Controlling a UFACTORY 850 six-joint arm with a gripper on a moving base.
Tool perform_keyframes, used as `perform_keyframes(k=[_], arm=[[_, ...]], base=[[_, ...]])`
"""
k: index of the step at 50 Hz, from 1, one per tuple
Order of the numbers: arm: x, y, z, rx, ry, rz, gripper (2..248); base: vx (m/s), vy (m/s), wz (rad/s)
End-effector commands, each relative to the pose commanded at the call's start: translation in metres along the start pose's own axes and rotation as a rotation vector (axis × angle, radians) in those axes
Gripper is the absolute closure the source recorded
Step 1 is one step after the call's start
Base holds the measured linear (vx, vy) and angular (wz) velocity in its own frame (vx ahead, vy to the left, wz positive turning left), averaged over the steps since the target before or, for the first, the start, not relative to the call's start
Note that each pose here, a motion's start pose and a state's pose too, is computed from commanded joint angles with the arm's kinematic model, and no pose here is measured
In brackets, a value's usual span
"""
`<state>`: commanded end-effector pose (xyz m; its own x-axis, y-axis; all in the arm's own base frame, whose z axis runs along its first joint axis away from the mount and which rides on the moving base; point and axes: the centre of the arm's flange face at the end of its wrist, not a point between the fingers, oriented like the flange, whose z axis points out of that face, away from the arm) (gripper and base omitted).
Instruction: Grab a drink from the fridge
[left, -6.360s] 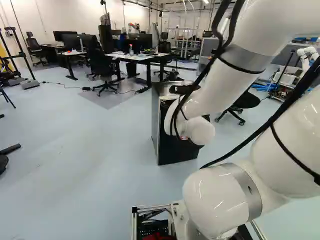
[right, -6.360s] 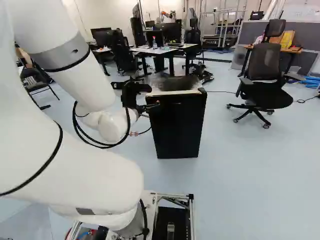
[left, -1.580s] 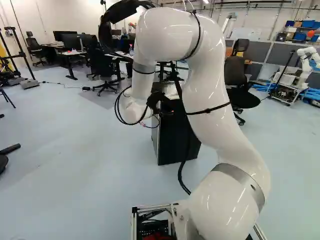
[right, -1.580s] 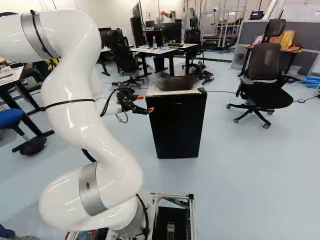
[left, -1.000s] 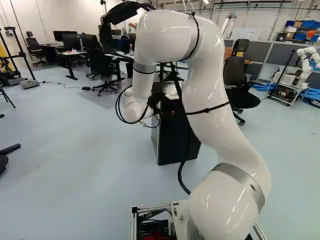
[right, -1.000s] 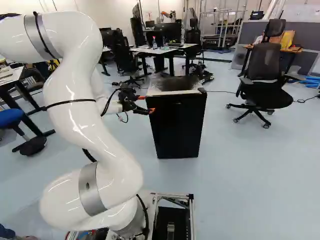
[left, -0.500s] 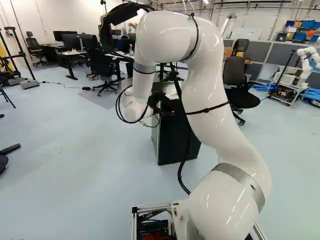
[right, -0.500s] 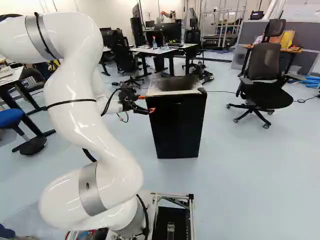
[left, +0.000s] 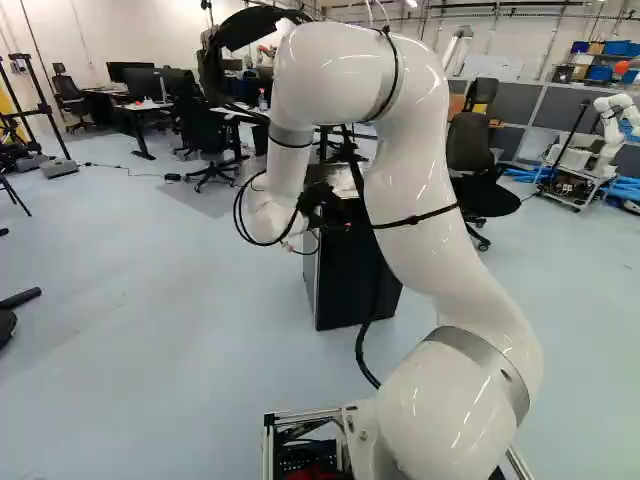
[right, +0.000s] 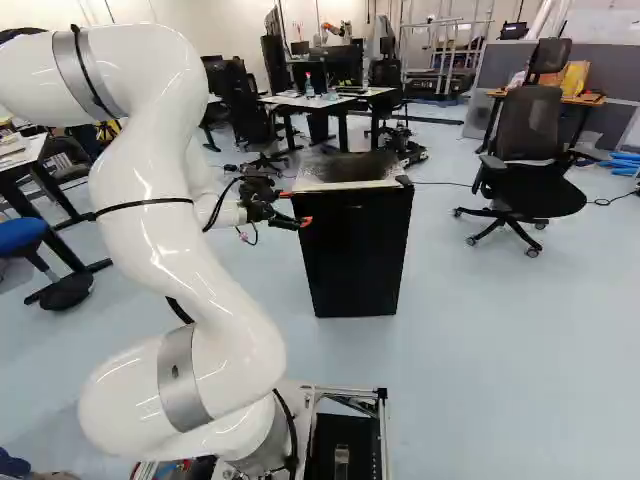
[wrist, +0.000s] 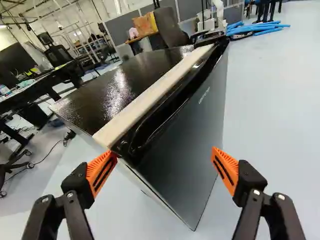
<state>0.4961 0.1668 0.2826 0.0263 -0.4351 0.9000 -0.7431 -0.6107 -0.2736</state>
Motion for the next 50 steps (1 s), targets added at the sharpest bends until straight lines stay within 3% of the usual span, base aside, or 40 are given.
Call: perform_keyframes(k=[22, 50], arm=[[0.0, 0.004, -0.002, -0.024, -0.001, 0.007, 3], [-0.001, 0.029, -0.026, -0.037, -0.016, -0.023, 3]], base=[[0.0, 0.0, 0.0], [0.0, 0.0, 0.0]])
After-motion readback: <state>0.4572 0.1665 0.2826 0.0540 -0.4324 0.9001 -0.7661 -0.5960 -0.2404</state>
